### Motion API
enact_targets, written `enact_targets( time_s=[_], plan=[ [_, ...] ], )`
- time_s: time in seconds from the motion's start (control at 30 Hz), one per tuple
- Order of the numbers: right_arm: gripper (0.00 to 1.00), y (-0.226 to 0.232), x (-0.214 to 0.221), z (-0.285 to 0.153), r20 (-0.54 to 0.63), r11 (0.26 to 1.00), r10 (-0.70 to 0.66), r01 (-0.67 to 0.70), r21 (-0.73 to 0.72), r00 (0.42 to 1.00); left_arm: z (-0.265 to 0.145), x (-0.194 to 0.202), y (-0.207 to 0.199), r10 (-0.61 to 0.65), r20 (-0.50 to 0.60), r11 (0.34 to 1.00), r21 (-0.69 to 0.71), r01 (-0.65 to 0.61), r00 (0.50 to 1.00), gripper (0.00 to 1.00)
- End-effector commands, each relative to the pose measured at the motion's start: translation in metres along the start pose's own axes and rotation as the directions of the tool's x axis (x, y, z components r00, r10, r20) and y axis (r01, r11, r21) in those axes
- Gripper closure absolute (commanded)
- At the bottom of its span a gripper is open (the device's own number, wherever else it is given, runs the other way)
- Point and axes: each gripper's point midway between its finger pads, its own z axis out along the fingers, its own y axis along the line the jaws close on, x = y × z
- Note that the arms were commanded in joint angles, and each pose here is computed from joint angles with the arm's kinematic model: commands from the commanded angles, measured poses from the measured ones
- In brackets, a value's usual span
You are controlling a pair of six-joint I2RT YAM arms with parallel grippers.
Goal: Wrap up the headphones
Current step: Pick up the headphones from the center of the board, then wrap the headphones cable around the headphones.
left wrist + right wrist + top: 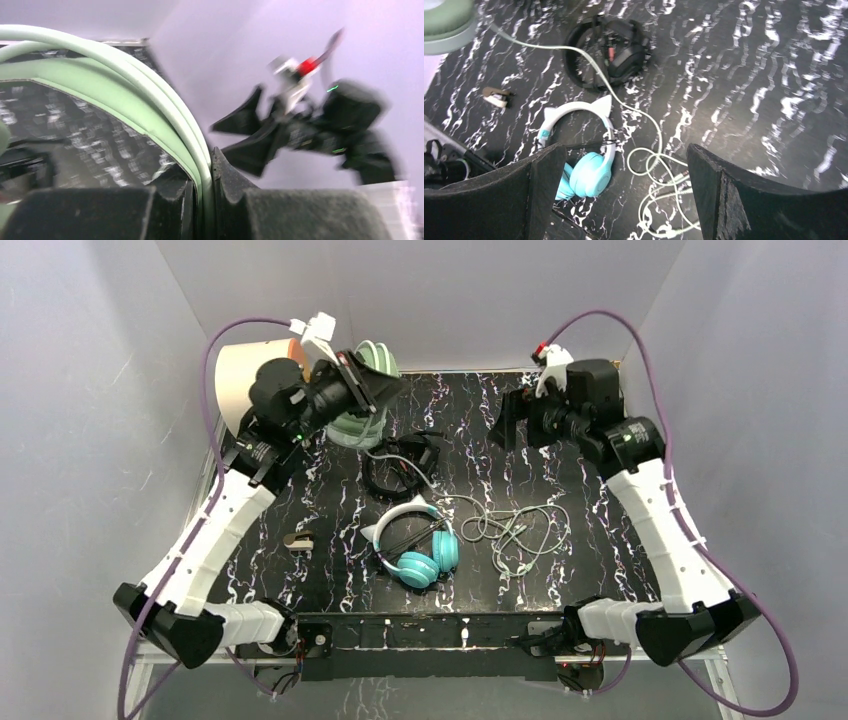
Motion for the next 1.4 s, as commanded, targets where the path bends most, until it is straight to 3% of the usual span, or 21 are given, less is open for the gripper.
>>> enact_targets(
  time_s=[0.0, 0.13, 0.23, 0.37, 0.47, 0.6, 0.77, 0.9, 1.03, 1.17, 1.23, 1.27, 1.33, 1.37],
  plan=[
    [0.01, 0.052, -0.039, -0.019, 0.304, 0.947, -0.084, 0.171, -0.273, 0.949, -0.021, -0.037, -0.066, -0.304, -0.092, 0.826, 0.47, 0.311, 0.948, 1.0],
    [0.01, 0.086, -0.045, -0.04, 0.351, 0.875, -0.037, 0.2, -0.44, 0.936, -0.031, -0.049, -0.086, -0.387, -0.169, 0.653, 0.644, 0.399, 0.907, 1.0],
    [0.02, 0.112, -0.054, -0.061, 0.378, 0.799, 0.01, 0.22, -0.56, 0.926, -0.036, -0.051, -0.087, -0.421, -0.157, 0.617, 0.673, 0.409, 0.893, 1.0],
    [0.02, 0.131, -0.055, -0.087, 0.476, 0.708, -0.034, 0.358, -0.609, 0.879, -0.035, -0.044, -0.097, -0.471, -0.176, 0.558, 0.7, 0.446, 0.865, 1.0],
    [0.05, 0.138, -0.058, -0.088, 0.501, 0.675, -0.023, 0.383, -0.631, 0.865, -0.022, -0.024, -0.116, -0.49, -0.219, 0.519, 0.705, 0.484, 0.844, 1.0],
    [0.05, 0.148, -0.057, -0.09, 0.514, 0.647, -0.013, 0.399, -0.65, 0.858, -0.008, -0.009, -0.134, -0.506, -0.215, 0.5, 0.716, 0.487, 0.835, 1.0],
    [0.01, 0.151, -0.056, -0.078, 0.522, 0.691, -0.004, 0.38, -0.615, 0.853, 0.01, 0.003, -0.142, -0.546, -0.18, 0.502, 0.711, 0.492, 0.818, 1.0],
    [0.03, 0.162, -0.042, -0.068, 0.497, 0.681, 0.017, 0.355, -0.641, 0.867, 0.024, 0.012, -0.138, -0.577, -0.162, 0.51, 0.694, 0.508, 0.8, 1.0],
    [0.09, 0.161, -0.025, -0.049, 0.498, 0.757, 0.008, 0.32, -0.57, 0.867, 0.026, 0.008, -0.138, -0.59, -0.116, 0.524, 0.698, 0.488, 0.799, 1.0],
    [0.22, 0.153, -0.014, -0.026, 0.487, 0.804, -0.061, 0.332, -0.493, 0.871, 0.023, 0.003, -0.138, -0.597, -0.089, 0.529, 0.704, 0.474, 0.798, 1.0],
    [0.36, 0.154, -0.015, -0.026, 0.496, 0.801, -0.086, 0.356, -0.482, 0.864, 0.022, 0.002, -0.136, -0.603, -0.081, 0.531, 0.701, 0.475, 0.793, 1.0],
    [0.45, 0.154, -0.019, -0.029, 0.513, 0.802, -0.096, 0.372, -0.468, 0.853, 0.018, 0.001, -0.137, -0.6, -0.076, 0.532, 0.705, 0.469, 0.796, 1.0],
    [0.77, 0.148, -0.028, -0.037, 0.556, 0.817, -0.124, 0.402, -0.413, 0.822, 0.01, 0.003, -0.134, -0.576, -0.041, 0.567, 0.699, 0.435, 0.816, 0.97],
    [0.95, 0.143, -0.027, -0.039, 0.552, 0.825, -0.149, 0.411, -0.388, 0.82, 0.008, 0.007, -0.13, -0.55, -0.018, 0.612, 0.672, 0.418, 0.835, 0.87]
  ],
)
